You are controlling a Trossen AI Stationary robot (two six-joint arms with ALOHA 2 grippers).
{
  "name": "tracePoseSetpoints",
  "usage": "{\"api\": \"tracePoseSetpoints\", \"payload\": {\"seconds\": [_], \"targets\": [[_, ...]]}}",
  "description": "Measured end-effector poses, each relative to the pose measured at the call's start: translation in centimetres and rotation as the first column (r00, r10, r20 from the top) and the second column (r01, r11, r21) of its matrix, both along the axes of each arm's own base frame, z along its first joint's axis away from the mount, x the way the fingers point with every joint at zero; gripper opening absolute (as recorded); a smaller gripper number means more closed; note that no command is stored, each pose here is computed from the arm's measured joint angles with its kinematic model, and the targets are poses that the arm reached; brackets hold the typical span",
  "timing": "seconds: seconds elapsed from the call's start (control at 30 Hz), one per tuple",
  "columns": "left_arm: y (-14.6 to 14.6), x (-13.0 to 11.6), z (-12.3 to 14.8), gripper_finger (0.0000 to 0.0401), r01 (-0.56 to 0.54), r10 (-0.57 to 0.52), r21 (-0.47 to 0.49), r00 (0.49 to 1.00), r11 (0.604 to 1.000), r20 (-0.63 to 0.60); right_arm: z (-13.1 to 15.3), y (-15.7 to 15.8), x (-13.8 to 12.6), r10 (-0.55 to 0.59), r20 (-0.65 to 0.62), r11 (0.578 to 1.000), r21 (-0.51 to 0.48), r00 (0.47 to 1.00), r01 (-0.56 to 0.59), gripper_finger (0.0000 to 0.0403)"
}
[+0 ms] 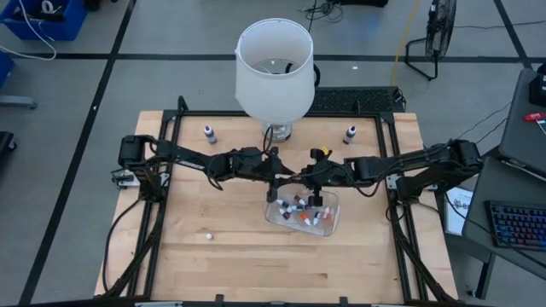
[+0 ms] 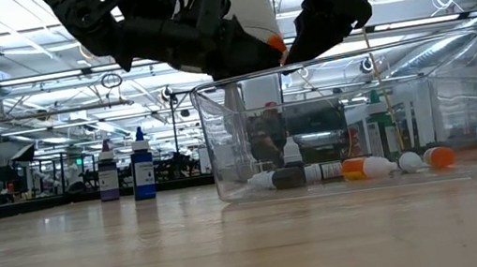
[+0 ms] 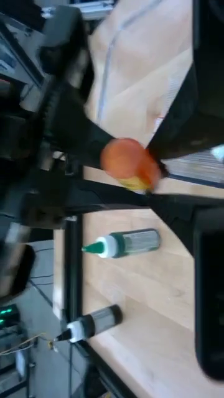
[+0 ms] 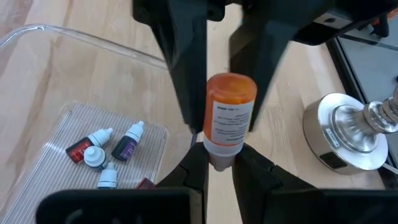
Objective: Pick & Place food coloring
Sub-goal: Put the yellow food coloring bottle into the transparent bin
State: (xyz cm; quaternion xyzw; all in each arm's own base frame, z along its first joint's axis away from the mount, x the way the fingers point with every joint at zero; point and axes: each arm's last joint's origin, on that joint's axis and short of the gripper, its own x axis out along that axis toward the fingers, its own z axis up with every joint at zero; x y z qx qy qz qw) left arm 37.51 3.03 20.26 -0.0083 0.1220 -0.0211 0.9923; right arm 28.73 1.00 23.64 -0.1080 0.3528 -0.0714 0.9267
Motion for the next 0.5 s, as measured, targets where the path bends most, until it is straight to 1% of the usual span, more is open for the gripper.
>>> {"api": "tracePoseSetpoints", "payload": {"seconds": [0.1,0.2,0.3,0.4,0.5], "targets": [[-0.08,0.14,0.5,0.0151,0.001,0.0,-0.01,0.999,1.0,0.044,-0.04,0.02,0.01,0.004,-0.003,1.0,0.003,1.0,-0.004,0.0037],[-0.04,0.16,0.6,0.0195,-0.002,0.002,-0.006,0.999,1.0,0.053,-0.1,0.03,-0.02,0.007,-0.01,1.0,0.006,1.0,-0.007,0.0037],[0.01,0.15,0.58,0.0226,-0.003,0.003,-0.005,0.999,1.0,0.05,-0.11,0.09,-0.01,0.021,-0.01,1.0,0.02,1.0,-0.02,0.0037],[0.04,0.12,0.47,0.0237,-0.004,0.004,-0.006,0.999,1.0,0.038,-0.12,0.1,-0.01,0.02,-0.009,0.999,0.031,1.0,-0.02,0.0037],[0.04,0.09,0.33,0.0231,-0.004,0.004,-0.007,1.0,1.0,0.023,-0.12,0.1,0.0,0.02,-0.008,0.999,0.032,1.0,-0.019,0.0037]]}}
